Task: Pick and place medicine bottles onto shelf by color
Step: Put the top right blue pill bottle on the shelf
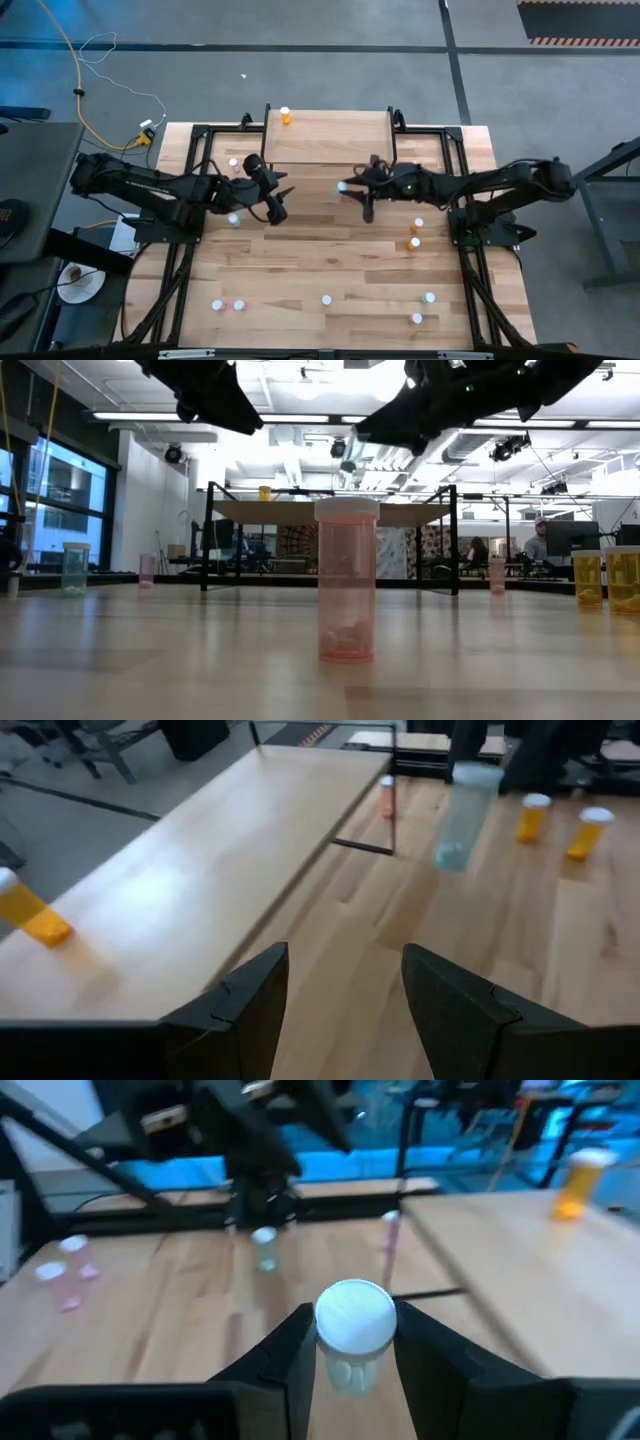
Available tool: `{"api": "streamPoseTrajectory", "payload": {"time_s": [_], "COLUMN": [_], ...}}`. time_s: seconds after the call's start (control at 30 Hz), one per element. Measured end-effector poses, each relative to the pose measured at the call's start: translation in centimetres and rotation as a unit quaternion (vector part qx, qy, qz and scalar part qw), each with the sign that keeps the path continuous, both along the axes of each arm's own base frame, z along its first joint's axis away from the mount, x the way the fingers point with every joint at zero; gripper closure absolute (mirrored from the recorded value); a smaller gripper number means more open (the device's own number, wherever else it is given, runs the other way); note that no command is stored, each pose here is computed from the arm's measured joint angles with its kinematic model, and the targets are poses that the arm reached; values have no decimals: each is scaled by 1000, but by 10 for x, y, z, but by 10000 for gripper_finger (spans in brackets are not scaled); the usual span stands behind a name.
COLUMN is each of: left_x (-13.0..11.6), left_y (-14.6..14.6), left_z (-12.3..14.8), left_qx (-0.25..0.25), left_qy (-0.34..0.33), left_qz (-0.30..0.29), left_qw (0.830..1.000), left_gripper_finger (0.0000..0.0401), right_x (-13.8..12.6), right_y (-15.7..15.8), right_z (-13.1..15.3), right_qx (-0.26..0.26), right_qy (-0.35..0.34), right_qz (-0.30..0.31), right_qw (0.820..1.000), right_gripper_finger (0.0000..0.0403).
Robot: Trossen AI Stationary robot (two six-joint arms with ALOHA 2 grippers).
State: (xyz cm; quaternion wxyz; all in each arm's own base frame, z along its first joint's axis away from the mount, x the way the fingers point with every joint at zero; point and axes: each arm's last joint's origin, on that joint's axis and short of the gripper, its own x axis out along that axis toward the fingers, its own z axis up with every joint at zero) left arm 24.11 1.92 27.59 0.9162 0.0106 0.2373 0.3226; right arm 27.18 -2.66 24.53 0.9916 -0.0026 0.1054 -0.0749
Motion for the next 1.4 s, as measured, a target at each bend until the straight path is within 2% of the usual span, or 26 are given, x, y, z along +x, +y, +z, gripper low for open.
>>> {"api": "streamPoseTrajectory", "payload": {"time_s": [0.17, 0.33, 0.67, 0.9, 1.1, 1.4], "left_x": [1, 1, 1, 1, 1, 1], "left_y": [10, 17, 22, 22, 21, 21], "left_z": [3, 4, 5, 4, 4, 4], "left_qx": [12, 0, -9, -9, -11, -8], "left_qy": [-7, -18, -24, -23, -23, -21], "left_qz": [14, 8, 3, 3, -1, -2], "left_qw": [1000, 1000, 1000, 1000, 1000, 1000], "left_gripper_finger": [213, 213, 213, 213, 213, 213], "right_x": [-12, -23, -28, -39, -53, -50], "right_y": [-17, -36, -80, -106, -125, -150], "right_z": [15, 25, 77, 105, 107, 80], "right_qx": [-22, -41, -73, -68, -38, 9], "right_qy": [-23, -38, 8, 31, 38, 99], "right_qz": [-32, -68, -142, -192, -223, -248], "right_qw": [999, 996, 987, 979, 973, 964], "right_gripper_finger": [293, 293, 293, 293, 293, 293]}}
